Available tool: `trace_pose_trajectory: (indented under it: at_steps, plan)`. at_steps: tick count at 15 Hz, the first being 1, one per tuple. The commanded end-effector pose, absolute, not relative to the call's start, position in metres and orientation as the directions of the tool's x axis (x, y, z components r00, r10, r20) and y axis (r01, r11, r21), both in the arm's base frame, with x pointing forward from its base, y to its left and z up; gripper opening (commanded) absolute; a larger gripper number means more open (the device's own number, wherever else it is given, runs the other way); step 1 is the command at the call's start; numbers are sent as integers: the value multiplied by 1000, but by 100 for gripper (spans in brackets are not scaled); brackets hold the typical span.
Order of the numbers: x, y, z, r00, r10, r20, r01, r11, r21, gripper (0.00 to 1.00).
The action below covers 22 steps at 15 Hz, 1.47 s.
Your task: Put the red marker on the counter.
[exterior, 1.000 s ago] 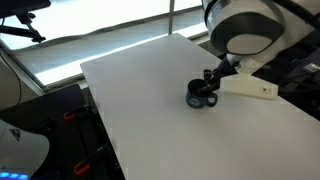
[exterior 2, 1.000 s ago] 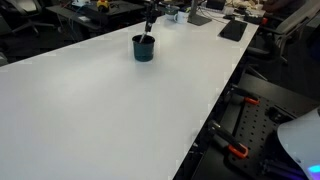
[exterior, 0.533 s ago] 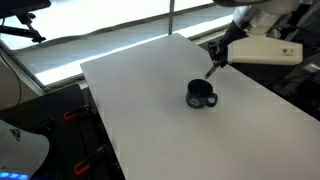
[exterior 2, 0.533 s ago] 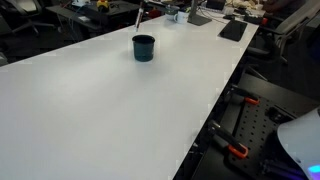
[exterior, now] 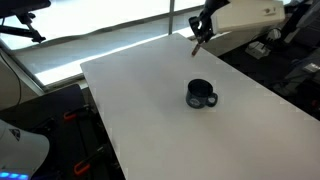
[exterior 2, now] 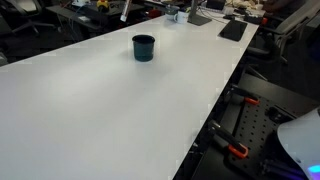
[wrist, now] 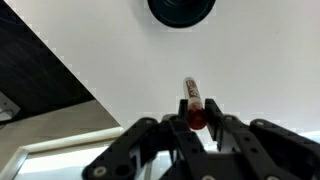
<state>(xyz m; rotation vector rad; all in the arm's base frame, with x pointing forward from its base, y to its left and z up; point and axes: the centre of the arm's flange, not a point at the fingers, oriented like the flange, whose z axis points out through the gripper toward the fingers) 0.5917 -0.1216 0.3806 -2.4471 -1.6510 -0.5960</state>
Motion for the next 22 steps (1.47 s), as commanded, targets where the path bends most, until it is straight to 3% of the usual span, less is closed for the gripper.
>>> trace_pose_trajectory:
  at_steps: [1, 22]
  plan:
    - [580, -87, 379, 202, 877, 437, 956, -273, 106, 5]
    - [588, -104, 214, 403, 862, 308, 907, -329, -264, 5]
